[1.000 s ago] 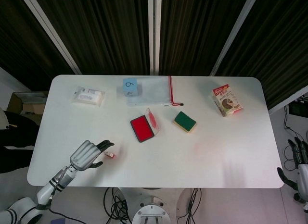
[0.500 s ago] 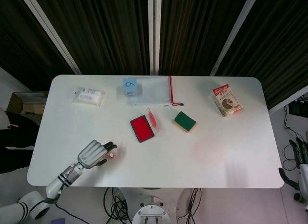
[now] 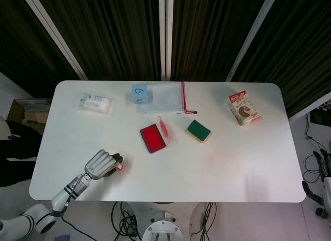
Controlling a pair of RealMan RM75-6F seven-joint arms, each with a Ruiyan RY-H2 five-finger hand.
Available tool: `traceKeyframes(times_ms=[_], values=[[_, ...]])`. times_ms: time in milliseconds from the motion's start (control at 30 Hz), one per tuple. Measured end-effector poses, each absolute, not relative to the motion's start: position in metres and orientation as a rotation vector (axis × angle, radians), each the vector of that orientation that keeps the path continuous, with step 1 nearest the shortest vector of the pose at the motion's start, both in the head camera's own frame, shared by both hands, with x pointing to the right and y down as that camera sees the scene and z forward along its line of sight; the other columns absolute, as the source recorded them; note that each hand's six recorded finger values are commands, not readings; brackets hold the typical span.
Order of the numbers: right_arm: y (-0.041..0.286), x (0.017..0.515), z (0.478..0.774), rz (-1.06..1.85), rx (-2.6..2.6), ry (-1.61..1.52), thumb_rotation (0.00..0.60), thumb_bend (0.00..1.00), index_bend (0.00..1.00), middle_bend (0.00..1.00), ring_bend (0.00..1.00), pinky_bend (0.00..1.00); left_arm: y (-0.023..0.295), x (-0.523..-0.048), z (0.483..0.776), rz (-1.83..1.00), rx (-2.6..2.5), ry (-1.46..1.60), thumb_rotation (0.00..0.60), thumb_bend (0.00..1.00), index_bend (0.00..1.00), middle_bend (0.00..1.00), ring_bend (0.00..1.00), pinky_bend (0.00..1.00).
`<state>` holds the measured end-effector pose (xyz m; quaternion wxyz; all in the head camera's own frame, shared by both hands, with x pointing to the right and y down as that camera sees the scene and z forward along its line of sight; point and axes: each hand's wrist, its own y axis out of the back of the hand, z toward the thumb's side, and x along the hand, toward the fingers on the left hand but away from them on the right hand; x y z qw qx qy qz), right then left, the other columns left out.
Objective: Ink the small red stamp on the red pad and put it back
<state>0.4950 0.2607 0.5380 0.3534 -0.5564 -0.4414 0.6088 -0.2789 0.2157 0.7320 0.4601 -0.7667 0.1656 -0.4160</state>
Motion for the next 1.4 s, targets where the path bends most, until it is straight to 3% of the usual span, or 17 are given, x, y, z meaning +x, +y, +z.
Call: traceKeyframes(times_ms=[967, 1400], values=[[0.261, 0.497, 0.54, 1.591, -1.438, -1.136, 0.6, 0.23, 0.0, 0.0, 0.0, 0.0, 0.208, -0.276, 0.728, -1.021, -1.98, 0.523, 0.6, 0.42, 0.59, 0.61, 0.97, 1.0], [0.261, 0.492, 0.541, 1.589, -1.445, -1.121, 0.6, 0.23, 0.0, 0.0, 0.0, 0.0, 0.152, -0.237, 0.707, -0.97, -2.132, 0.691, 0.6, 0.45, 0.62, 0.64, 1.0, 1.0]])
